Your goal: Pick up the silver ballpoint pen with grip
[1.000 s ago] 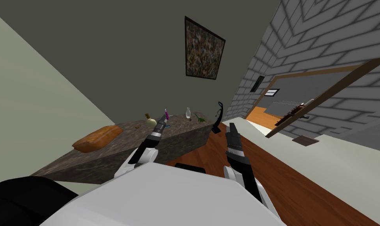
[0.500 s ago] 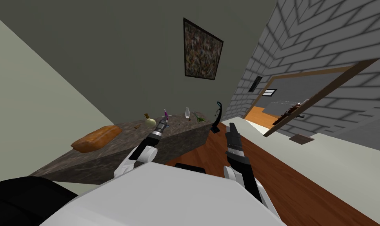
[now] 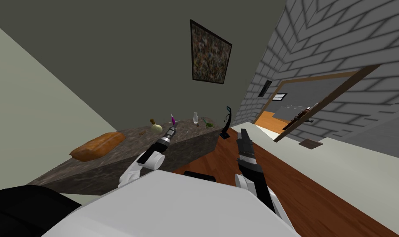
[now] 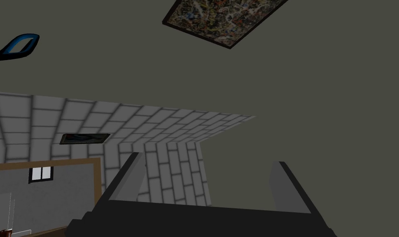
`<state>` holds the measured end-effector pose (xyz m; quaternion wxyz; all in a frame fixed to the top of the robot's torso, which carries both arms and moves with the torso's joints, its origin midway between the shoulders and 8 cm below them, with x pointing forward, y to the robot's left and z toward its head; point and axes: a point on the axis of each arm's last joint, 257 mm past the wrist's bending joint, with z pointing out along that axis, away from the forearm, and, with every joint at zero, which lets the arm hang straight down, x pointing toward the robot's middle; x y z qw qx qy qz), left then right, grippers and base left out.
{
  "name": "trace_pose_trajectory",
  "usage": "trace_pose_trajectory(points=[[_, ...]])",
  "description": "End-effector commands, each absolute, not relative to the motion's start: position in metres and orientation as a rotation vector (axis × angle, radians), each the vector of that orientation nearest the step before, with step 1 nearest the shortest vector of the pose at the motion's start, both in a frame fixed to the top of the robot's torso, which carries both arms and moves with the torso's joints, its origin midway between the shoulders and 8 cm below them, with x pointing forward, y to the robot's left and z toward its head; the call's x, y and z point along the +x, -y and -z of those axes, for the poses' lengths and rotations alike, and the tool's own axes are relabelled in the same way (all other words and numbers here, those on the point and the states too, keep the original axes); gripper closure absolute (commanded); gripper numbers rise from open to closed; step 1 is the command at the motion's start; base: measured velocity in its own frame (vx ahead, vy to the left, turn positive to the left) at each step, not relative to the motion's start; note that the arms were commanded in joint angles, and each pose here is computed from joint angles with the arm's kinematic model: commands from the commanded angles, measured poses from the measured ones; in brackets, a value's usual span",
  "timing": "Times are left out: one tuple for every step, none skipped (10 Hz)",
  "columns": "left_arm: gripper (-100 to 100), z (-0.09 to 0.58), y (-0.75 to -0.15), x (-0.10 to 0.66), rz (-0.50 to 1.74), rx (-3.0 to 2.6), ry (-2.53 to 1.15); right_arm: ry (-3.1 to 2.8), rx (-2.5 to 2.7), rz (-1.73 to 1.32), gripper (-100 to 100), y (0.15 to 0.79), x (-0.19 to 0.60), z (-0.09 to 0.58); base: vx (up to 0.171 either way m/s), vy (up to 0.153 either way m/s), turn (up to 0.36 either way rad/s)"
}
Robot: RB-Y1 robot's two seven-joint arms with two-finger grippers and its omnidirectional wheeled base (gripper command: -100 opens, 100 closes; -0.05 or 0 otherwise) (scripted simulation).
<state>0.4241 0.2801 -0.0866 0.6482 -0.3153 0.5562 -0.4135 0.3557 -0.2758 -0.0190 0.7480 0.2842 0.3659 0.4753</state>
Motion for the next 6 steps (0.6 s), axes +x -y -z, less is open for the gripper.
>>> trace_pose_trajectory(points=[[-100,0.095,-0.281,0.428,0.926,-0.735,-1.295,-0.8,0.621,-1.039,0,0.276,0.356,0.019,-0.001,-0.013,0.006],[-100,0.101,-0.282,0.432,0.912,-0.735,-1.332,-0.8,0.621,-1.039,0,0.276,0.356,0.019,-0.004,-0.019,-0.059],[-100,0.109,-0.283,0.433,0.901,-0.751,-1.356,-0.8,0.621,-1.039,0,0.276,0.356,0.019,-0.002,-0.021,-0.028],[-100,0.11,-0.283,0.433,0.899,-0.754,-1.36,-0.8,0.621,-1.039,0,0.276,0.356,0.019,0.001,-0.011,0.013],[-100,0.118,-0.284,0.436,0.882,-0.756,-1.403,-0.8,0.621,-1.039,0,0.276,0.356,0.019,0.002,-0.021,-0.057],[-100,0.125,-0.284,0.436,0.871,-0.771,-1.425,-0.8,0.621,-1.039,0,0.276,0.356,0.019,0.002,-0.023,-0.037]])
